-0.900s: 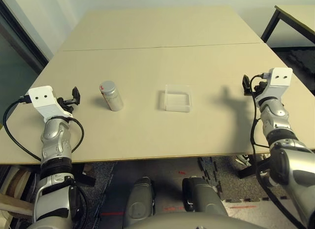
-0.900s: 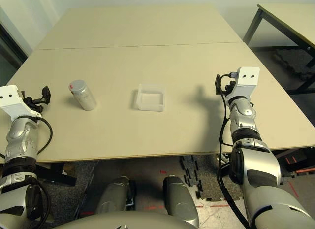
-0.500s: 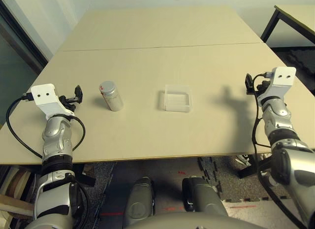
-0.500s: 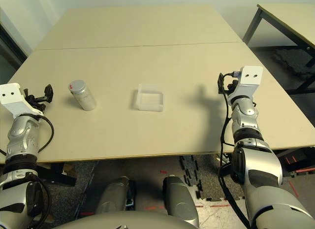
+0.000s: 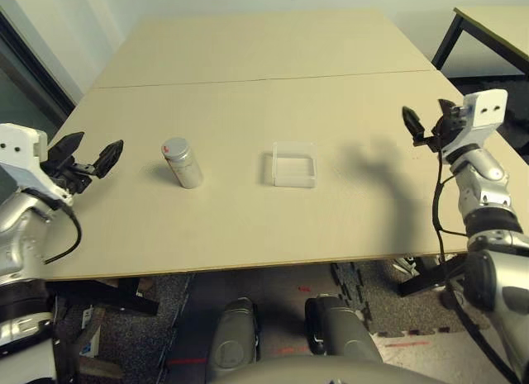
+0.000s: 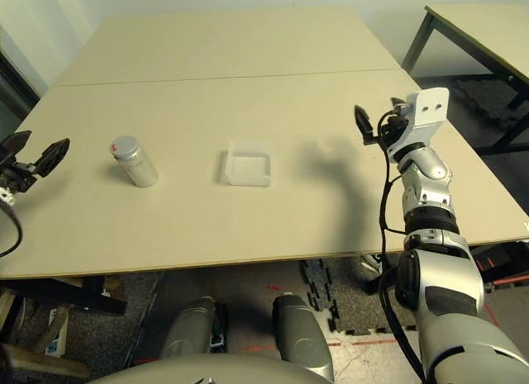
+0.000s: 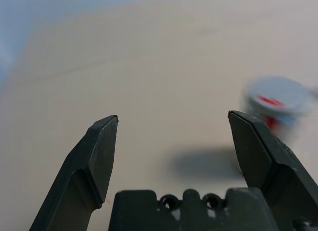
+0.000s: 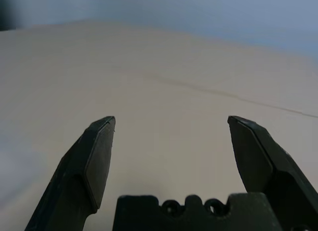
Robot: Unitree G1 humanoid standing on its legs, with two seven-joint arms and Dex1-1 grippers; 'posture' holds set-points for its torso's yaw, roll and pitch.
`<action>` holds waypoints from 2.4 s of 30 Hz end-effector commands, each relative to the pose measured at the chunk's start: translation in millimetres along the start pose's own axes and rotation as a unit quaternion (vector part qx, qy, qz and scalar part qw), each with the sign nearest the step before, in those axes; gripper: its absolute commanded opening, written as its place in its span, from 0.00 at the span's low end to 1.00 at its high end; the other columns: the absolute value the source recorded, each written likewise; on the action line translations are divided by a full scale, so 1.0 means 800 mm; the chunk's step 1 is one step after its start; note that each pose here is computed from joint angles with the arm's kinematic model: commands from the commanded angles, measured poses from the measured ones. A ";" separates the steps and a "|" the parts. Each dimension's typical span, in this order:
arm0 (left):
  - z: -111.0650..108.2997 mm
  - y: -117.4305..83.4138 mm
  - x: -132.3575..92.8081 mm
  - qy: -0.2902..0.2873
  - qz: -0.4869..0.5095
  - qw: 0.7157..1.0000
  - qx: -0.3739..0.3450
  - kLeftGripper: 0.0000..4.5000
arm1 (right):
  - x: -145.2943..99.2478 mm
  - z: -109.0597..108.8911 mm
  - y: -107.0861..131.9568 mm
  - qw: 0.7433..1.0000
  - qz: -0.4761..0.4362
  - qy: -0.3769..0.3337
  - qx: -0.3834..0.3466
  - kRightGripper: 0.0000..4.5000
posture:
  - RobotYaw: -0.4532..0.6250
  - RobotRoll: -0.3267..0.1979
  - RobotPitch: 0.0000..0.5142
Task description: Pour the medicine from the bottle into the box.
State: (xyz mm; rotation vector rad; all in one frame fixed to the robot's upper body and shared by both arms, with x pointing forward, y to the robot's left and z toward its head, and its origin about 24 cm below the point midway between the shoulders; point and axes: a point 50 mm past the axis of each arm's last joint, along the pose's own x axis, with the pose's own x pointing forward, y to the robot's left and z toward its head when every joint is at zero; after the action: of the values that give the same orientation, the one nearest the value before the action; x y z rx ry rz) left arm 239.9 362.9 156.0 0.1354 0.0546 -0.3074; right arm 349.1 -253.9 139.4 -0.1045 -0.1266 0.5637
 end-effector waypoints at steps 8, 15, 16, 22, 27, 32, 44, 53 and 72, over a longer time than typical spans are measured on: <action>-0.025 -0.037 0.003 0.038 -0.113 0.992 -0.047 0.99 | 0.026 0.052 0.039 0.978 0.206 0.023 0.002 1.00 | 0.44 0.62 0.16; -0.057 -0.055 0.030 0.053 -0.141 0.987 -0.059 0.99 | 0.042 0.057 0.047 0.971 0.238 0.028 -0.006 1.00 | 0.42 0.62 0.15; -0.061 -0.057 0.033 0.056 -0.146 0.986 -0.058 0.99 | 0.043 0.058 0.048 0.970 0.240 0.028 -0.007 1.00 | 0.42 0.62 0.15; -0.075 -0.064 0.053 0.060 -0.154 0.985 -0.054 0.99 | 0.046 0.062 0.050 0.968 0.251 0.029 -0.009 1.00 | 0.41 0.62 0.16; -0.079 -0.063 0.067 0.053 -0.145 0.986 -0.055 0.99 | 0.043 0.061 0.052 0.966 0.256 0.033 -0.007 1.00 | 0.39 0.62 0.18; -0.081 -0.068 0.080 0.046 -0.151 0.986 -0.058 0.99 | 0.038 0.058 0.057 0.964 0.262 0.039 -0.001 1.00 | 0.37 0.62 0.20; -0.078 -0.084 0.129 0.028 -0.165 0.985 -0.046 0.99 | 0.033 0.060 0.063 0.963 0.265 0.049 0.005 1.00 | 0.33 0.62 0.21; -0.073 -0.080 0.142 0.032 -0.165 0.986 -0.014 0.99 | 0.030 0.061 0.062 0.966 0.255 0.048 0.006 1.00 | 0.32 0.62 0.19; -0.058 -0.077 0.145 0.000 -0.189 0.982 -0.017 0.58 | 0.033 0.054 0.068 0.966 0.254 0.049 0.015 1.00 | 0.34 0.62 0.16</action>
State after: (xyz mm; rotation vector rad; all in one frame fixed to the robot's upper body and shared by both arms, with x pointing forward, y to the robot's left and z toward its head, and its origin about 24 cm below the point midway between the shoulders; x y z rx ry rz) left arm 327.8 275.6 89.1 0.1123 0.0878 -0.6666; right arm 336.5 -193.7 179.1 -0.1375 0.0037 1.0628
